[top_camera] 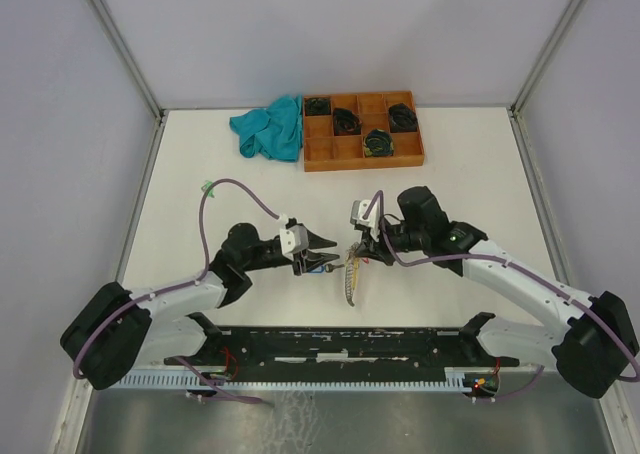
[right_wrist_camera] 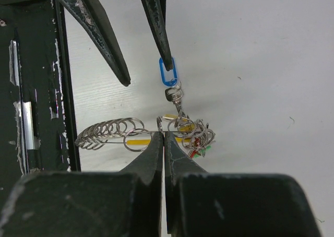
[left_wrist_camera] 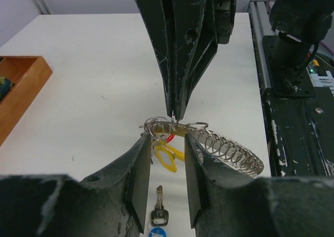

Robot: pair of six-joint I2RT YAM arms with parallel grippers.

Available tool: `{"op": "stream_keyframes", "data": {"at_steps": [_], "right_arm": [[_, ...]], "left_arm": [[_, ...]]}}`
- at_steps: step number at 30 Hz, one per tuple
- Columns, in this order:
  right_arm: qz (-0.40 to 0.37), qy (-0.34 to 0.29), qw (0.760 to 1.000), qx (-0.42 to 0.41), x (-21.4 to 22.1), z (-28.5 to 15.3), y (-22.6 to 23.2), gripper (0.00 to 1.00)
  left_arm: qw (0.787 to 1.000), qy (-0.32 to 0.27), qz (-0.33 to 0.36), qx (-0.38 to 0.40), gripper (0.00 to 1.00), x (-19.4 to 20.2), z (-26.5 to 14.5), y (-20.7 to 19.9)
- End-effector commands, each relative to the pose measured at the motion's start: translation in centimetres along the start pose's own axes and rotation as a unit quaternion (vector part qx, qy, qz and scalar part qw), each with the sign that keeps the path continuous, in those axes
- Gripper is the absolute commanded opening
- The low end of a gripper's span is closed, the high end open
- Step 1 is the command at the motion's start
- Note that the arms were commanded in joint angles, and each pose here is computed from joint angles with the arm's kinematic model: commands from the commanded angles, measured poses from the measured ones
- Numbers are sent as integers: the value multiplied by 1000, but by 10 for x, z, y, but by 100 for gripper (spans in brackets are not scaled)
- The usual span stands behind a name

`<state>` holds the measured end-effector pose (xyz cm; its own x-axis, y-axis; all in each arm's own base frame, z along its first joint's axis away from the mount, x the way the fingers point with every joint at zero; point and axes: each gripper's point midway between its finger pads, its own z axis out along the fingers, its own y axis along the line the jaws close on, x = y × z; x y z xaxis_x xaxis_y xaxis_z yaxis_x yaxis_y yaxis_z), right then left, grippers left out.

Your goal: Put the keys on the keyring

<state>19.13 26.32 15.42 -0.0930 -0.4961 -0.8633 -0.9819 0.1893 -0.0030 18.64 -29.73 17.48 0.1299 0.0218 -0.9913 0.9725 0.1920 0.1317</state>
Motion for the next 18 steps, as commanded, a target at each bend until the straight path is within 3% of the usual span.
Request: {"op": "stream_keyframes", "data": {"at_steps": [1, 18], "right_arm": [[-54, -41, 998, -17, -32, 1, 1, 1], [-90, -61, 994, -20, -47, 1, 7, 1]], "left_arm": [[998, -41, 32, 45, 39, -30, 11, -4], [995, -22, -18, 96, 34, -13, 27, -11]]}}
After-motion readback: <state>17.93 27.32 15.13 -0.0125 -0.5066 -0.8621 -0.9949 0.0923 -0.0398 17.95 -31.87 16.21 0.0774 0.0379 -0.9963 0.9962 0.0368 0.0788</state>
